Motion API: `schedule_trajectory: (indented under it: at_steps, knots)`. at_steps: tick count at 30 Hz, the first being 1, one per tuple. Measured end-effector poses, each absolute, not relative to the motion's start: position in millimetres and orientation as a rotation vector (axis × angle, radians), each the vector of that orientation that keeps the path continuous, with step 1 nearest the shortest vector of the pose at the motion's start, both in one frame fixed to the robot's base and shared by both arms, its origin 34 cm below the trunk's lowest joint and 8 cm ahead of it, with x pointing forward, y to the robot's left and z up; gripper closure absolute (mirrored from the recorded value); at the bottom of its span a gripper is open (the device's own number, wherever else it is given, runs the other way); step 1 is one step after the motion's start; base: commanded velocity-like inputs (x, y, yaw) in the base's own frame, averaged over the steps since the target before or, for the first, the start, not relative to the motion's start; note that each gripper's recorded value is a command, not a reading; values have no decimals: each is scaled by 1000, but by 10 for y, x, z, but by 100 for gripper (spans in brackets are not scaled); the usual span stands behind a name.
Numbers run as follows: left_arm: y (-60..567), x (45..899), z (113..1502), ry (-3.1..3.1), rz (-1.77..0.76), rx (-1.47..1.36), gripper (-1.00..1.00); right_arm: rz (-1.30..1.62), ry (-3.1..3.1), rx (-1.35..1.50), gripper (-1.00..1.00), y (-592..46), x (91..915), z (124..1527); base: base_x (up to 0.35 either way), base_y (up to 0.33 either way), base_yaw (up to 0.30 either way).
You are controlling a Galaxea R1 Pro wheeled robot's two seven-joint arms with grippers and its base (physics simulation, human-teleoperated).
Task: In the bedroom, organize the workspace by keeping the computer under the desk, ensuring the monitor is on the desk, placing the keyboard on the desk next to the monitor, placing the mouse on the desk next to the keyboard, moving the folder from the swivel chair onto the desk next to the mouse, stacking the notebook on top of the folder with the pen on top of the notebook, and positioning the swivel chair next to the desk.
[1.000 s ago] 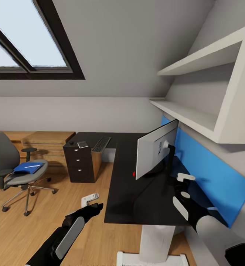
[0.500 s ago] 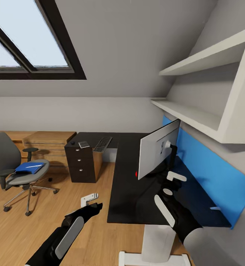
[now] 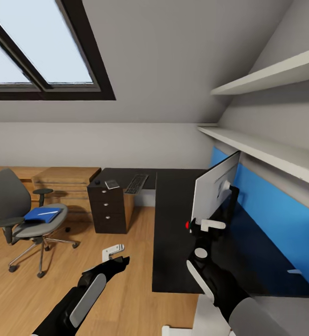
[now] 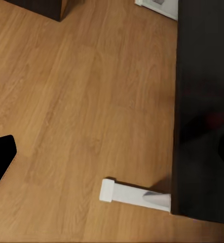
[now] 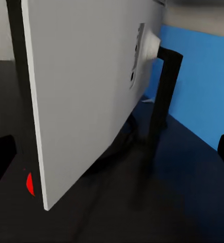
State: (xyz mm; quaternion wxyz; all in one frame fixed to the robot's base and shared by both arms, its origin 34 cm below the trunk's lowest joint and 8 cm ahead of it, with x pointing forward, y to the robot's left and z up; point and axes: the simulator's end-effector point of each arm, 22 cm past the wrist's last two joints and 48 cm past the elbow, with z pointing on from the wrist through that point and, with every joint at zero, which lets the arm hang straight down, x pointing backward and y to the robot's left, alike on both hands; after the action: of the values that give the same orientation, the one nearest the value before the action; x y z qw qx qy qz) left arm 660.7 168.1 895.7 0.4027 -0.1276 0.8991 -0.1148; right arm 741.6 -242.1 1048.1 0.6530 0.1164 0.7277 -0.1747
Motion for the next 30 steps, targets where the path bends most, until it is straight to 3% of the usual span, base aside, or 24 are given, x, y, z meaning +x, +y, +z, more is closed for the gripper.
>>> schedule_trajectory:
  at_steps: [8,30]
  knots:
    - [1669,6605,8957,2272,-291,-320,-100,-405,1646,251,-100,-2417,7409,10479,294,54,0]
    - [1672,6610,8958,2271,-292,-320,-100,-421,1643,253,-100,-2509,7413,10471,114,1,0]
